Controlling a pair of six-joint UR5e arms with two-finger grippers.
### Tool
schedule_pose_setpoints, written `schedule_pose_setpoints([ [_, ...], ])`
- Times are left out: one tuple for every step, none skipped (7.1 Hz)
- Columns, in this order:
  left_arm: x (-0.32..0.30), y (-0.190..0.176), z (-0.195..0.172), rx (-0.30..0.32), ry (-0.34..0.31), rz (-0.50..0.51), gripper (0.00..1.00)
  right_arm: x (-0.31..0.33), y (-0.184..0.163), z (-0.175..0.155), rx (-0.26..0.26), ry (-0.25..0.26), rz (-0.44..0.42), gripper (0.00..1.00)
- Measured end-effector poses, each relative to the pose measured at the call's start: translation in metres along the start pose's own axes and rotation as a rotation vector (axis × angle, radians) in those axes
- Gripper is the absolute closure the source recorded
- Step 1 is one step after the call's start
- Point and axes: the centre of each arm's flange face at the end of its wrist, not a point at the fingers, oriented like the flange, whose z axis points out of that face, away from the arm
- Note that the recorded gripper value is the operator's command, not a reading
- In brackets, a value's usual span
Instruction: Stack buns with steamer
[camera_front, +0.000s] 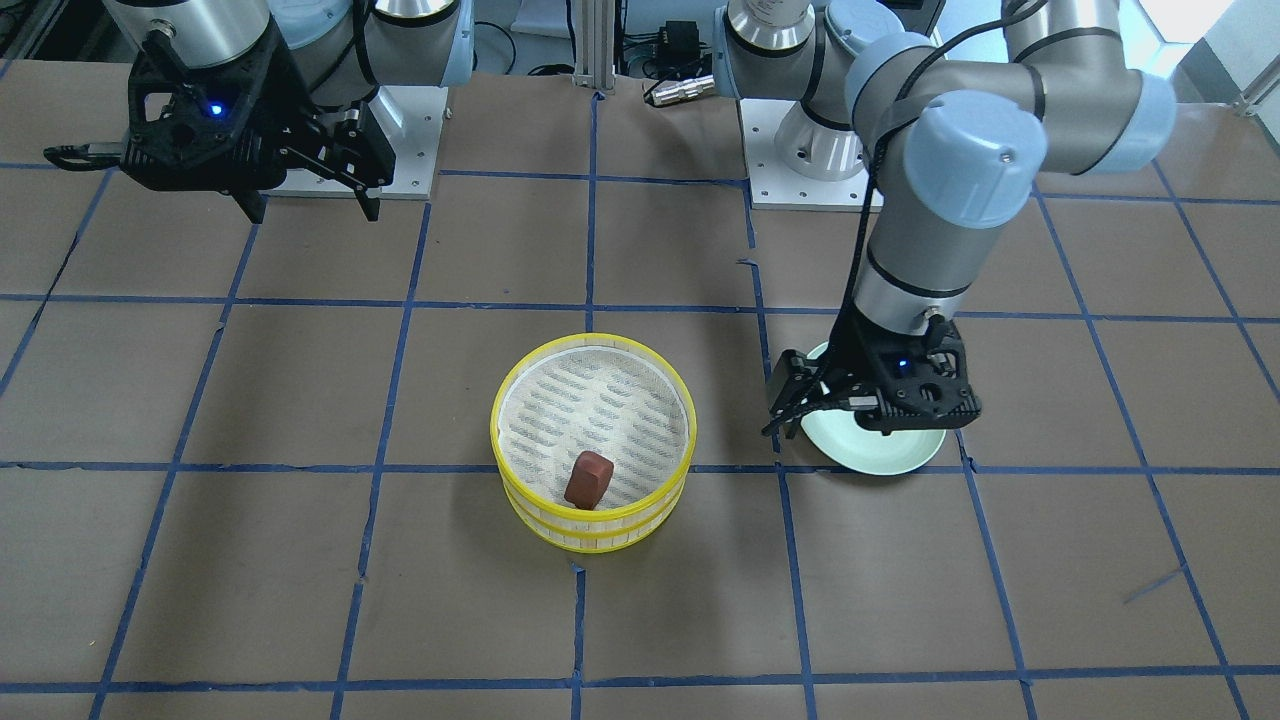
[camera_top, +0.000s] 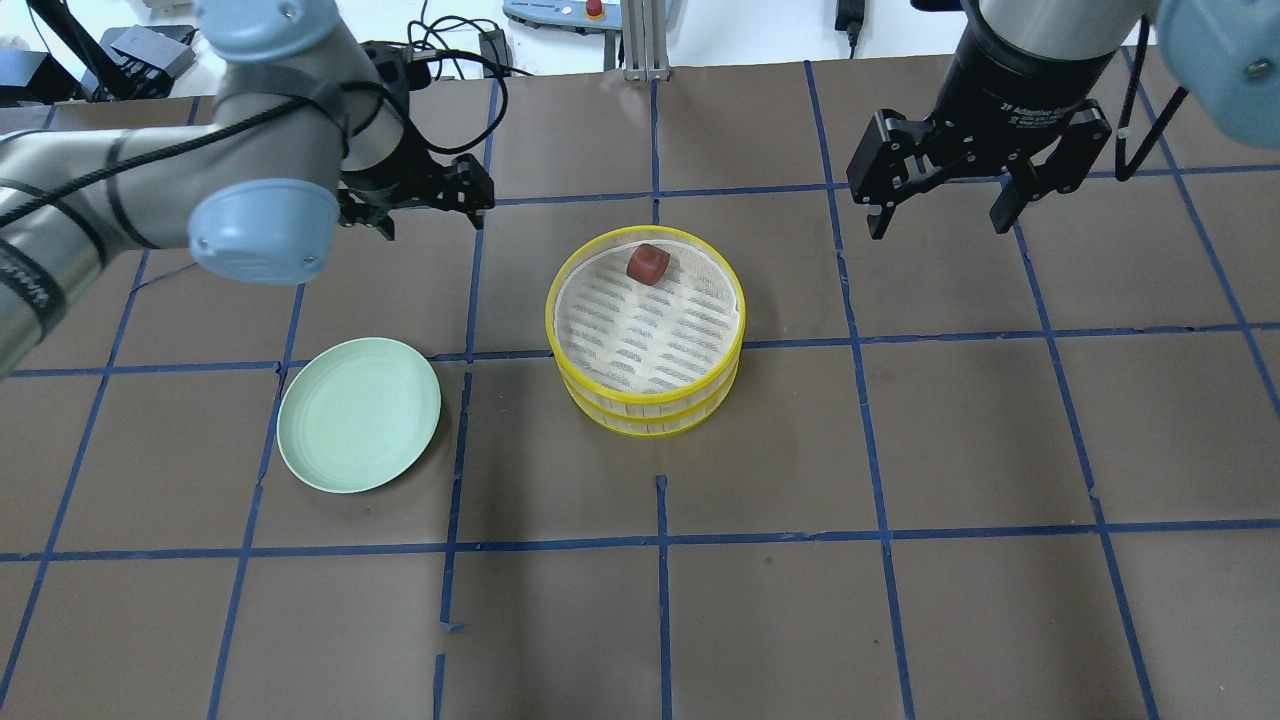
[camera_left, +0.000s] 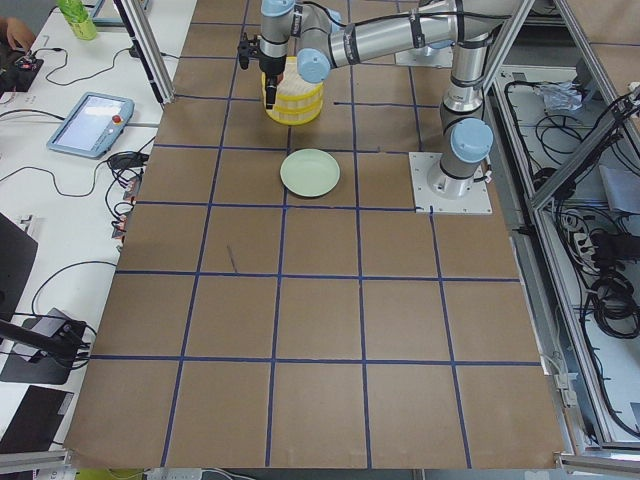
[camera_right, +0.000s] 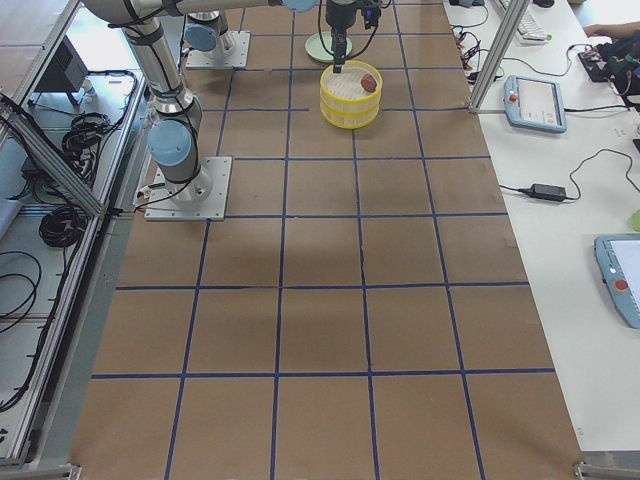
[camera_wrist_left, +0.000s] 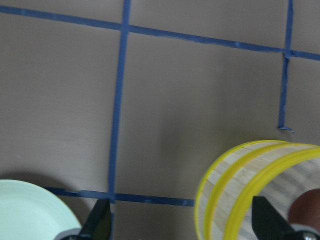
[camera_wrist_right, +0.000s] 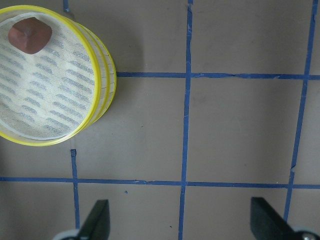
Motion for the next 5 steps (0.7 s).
schedule_pose_setpoints([
  [-0.021, 0.012, -0.027, -0.04, -0.008, 0.009, 0.0, 0.0, 0.001, 0.0, 0.0, 0.002, -0.001, 0.0],
  [-0.031, 0.028, -0.05, -0.084, -0.012, 0.008, 0.0, -0.001, 0.001, -0.001, 0.001, 0.003, -0.002, 0.0],
  [-0.034, 0.043, -0.073, -0.112, -0.015, 0.006, 0.0, -0.001, 0.001, -0.001, 0.001, 0.004, -0.003, 0.0],
  [-0.035, 0.054, -0.098, -0.131, -0.017, 0.004, 0.0, -0.001, 0.001, -0.001, 0.001, 0.006, -0.003, 0.0],
  [-0.035, 0.063, -0.122, -0.158, -0.017, 0.004, 0.0, -0.001, 0.001, -0.001, 0.001, 0.007, -0.003, 0.0],
])
